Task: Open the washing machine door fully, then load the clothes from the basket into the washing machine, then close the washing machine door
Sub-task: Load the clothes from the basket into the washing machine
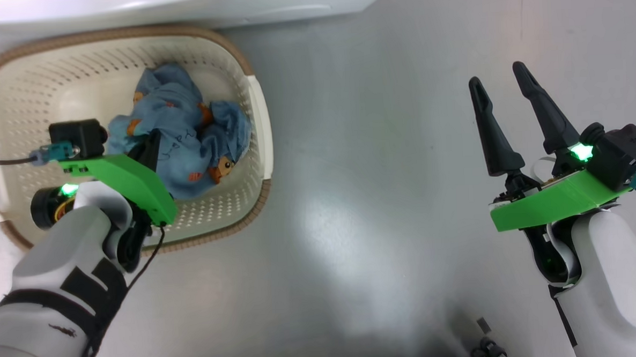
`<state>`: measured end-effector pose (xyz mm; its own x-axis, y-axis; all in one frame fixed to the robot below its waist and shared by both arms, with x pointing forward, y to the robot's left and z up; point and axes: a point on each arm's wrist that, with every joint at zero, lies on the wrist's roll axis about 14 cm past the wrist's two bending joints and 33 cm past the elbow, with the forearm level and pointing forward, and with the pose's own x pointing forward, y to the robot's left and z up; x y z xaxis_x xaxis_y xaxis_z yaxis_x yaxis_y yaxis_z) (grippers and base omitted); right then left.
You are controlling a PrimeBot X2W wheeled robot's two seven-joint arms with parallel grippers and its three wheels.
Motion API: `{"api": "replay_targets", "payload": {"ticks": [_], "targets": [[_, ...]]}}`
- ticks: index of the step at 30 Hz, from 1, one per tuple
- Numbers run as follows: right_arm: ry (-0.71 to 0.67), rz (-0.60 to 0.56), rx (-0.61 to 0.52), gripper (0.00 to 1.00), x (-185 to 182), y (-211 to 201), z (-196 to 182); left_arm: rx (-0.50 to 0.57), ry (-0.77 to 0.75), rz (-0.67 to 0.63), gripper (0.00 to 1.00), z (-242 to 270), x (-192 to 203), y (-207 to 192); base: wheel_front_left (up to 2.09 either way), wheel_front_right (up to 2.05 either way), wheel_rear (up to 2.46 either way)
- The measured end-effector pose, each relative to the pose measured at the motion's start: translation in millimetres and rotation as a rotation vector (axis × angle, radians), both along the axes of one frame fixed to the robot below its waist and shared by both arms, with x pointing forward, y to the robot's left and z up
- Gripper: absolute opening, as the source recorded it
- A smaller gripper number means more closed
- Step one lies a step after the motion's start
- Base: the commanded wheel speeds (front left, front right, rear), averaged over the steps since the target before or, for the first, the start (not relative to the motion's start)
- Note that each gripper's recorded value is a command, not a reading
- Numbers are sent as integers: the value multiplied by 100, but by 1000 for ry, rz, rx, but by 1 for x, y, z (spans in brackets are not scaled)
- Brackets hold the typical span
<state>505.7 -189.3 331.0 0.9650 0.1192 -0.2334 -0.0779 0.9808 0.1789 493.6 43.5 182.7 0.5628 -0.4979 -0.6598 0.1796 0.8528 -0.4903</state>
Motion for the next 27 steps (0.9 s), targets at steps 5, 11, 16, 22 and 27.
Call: {"api": "replay_targets", "payload": {"ticks": [5,11,16,22,27], "targets": [[-25,8,-2,100,-2,1,16,-12,-74,36,0,31,7,8,0,0,0],[-39,18,6,100,-9,6,31,-9,-150,74,0,62,8,22,0,0,0],[-58,27,8,100,-19,9,48,1,-233,103,0,94,5,35,0,0,0],[-69,30,6,100,-35,9,63,3,-355,137,0,139,4,47,0,0,0],[-87,27,6,100,-46,8,77,11,-455,162,0,173,-2,56,0,0,0]]}}
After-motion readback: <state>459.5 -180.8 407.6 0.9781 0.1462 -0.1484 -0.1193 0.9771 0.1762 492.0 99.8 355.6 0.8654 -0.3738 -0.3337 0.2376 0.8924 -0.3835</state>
